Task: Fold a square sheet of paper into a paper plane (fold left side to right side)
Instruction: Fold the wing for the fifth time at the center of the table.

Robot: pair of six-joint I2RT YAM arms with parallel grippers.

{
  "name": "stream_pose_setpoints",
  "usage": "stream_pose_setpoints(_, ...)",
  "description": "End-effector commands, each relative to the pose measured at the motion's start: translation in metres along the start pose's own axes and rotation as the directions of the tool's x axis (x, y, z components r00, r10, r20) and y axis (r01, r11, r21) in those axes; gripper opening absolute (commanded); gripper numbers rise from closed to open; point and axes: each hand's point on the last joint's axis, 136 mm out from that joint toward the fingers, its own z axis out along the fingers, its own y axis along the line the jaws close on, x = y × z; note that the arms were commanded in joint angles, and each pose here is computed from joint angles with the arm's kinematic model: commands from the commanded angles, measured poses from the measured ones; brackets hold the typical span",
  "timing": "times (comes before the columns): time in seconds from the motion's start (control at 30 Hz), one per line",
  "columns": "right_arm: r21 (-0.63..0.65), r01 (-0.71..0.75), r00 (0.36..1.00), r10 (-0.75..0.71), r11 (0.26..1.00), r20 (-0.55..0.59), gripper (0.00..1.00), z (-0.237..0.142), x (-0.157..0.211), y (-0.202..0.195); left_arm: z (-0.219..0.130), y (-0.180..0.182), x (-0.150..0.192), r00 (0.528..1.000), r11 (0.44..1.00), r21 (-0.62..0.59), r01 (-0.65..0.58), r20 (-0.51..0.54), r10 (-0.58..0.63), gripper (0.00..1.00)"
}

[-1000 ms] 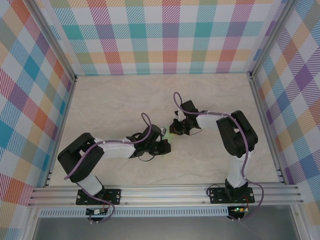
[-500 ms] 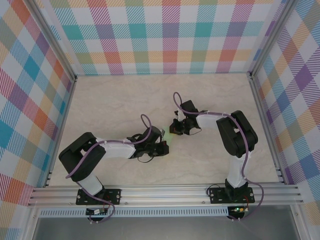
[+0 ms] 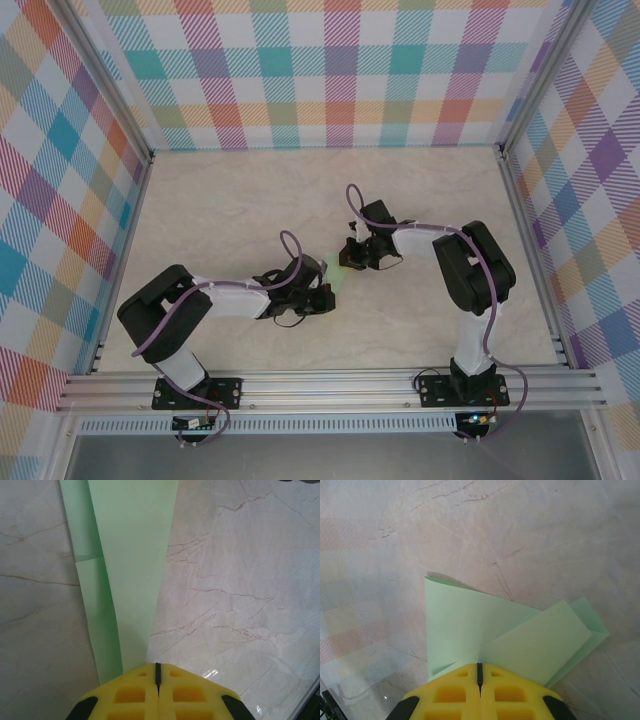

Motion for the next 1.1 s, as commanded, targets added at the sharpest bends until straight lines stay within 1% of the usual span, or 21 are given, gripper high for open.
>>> stream_pose_setpoints(0.0,0.148,-0.033,0.997,0.044,0.988,-0.065,0.00,0.011,0.021,-0.039,0.002,0.022,0.011,1.000,0.998,-0.060,0.015,-0.024,-0.016,0.03)
stream_pose_setpoints(0.27,0.177,-0.034,0.996,0.048,0.984,-0.074,0.00,0.010,0.021,-0.043,-0.003,0.036,0.021,0.999,0.996,-0.082,0.039,-0.026,-0.041,0.02)
stream_pose_setpoints(0.53,0.219,-0.040,0.994,0.061,0.975,-0.091,0.00,0.012,0.023,-0.053,-0.011,0.044,0.026,0.996,0.995,-0.057,0.086,-0.017,-0.087,0.01)
stream_pose_setpoints(0.83,0.227,-0.043,0.992,0.068,0.973,-0.103,0.00,0.013,0.024,-0.055,-0.022,0.059,0.043,0.993,0.992,-0.066,0.108,-0.033,-0.110,0.00)
stream_pose_setpoints(0.93,0.221,-0.044,0.992,0.068,0.974,-0.103,0.00,0.013,0.024,-0.053,-0.029,0.054,0.040,0.994,0.994,-0.042,0.105,-0.019,-0.106,0.00)
stream_pose_setpoints(1.07,0.215,-0.043,0.992,0.066,0.976,-0.103,0.00,0.013,0.023,-0.052,-0.045,0.037,0.018,0.994,0.994,0.028,0.106,0.024,-0.107,0.00)
